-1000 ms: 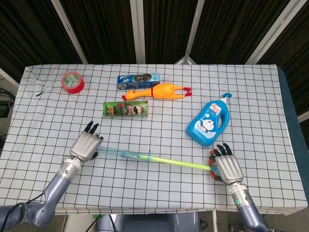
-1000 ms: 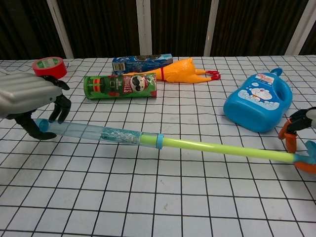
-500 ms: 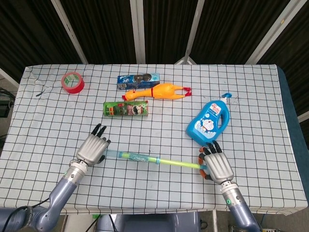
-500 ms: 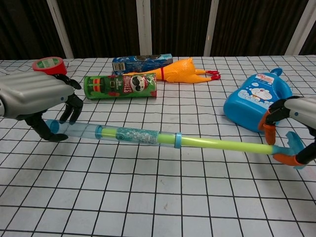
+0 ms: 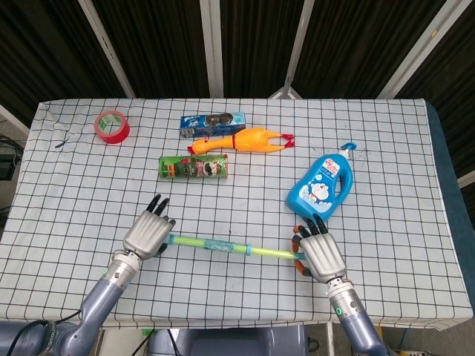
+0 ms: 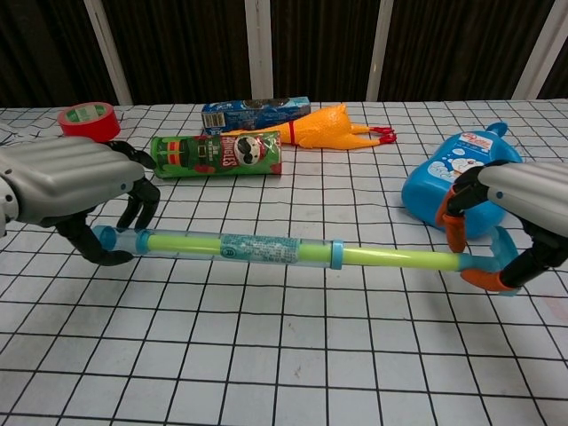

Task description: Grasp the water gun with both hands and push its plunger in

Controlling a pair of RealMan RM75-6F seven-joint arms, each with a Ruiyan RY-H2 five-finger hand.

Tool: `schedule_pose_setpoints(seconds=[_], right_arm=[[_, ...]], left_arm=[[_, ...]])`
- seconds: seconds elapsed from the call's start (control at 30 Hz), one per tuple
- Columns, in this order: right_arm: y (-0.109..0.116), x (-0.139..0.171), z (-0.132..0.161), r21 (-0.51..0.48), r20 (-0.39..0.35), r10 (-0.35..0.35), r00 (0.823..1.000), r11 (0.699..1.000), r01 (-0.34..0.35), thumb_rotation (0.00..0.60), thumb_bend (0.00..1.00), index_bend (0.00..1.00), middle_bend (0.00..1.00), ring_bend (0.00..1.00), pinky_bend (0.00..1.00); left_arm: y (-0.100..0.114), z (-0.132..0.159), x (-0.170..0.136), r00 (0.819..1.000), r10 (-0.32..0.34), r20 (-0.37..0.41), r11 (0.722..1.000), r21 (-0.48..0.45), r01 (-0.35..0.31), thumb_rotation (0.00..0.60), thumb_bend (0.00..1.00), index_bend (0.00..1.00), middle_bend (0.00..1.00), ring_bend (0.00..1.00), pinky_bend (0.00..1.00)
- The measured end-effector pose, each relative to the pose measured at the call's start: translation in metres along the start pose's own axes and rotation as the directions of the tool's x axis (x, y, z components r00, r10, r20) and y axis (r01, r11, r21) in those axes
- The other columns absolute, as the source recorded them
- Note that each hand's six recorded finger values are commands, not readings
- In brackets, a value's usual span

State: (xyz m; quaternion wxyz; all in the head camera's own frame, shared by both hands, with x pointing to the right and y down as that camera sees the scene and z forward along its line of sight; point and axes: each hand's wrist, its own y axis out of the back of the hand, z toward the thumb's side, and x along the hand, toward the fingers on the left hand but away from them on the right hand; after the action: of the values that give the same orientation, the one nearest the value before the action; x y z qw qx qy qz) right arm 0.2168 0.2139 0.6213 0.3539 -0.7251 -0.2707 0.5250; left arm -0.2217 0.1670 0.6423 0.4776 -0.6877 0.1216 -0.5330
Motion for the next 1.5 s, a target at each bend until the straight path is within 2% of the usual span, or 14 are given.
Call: schedule_pose_setpoints(seconds=[1.0,1.5], right_arm=[[-0.008,-0.004,0.03,-0.007,-0.041,0.014,0.999,1.0,-0.015,0.6,0.57,0.72,0.29,0.1,0.0],[-0.009,-0.008,0.036,-0.008,-0.045,0.008,0.999,1.0,-0.009,0.6,0.57,0.72,0.29,0.1,0.0]], left_arm=[[0.004,0.003,0.001,1.0,0.016,-0.005,1.0,-0.016,-0.016,0.6,0.45,0.54,0.56,0.1,0.0],[0.005,-0.002,-0.001,1.0,0.015,-0.002,1.0,-0.027,-0.015,0.6,0.45,0.53,0.54,0.1,0.0]])
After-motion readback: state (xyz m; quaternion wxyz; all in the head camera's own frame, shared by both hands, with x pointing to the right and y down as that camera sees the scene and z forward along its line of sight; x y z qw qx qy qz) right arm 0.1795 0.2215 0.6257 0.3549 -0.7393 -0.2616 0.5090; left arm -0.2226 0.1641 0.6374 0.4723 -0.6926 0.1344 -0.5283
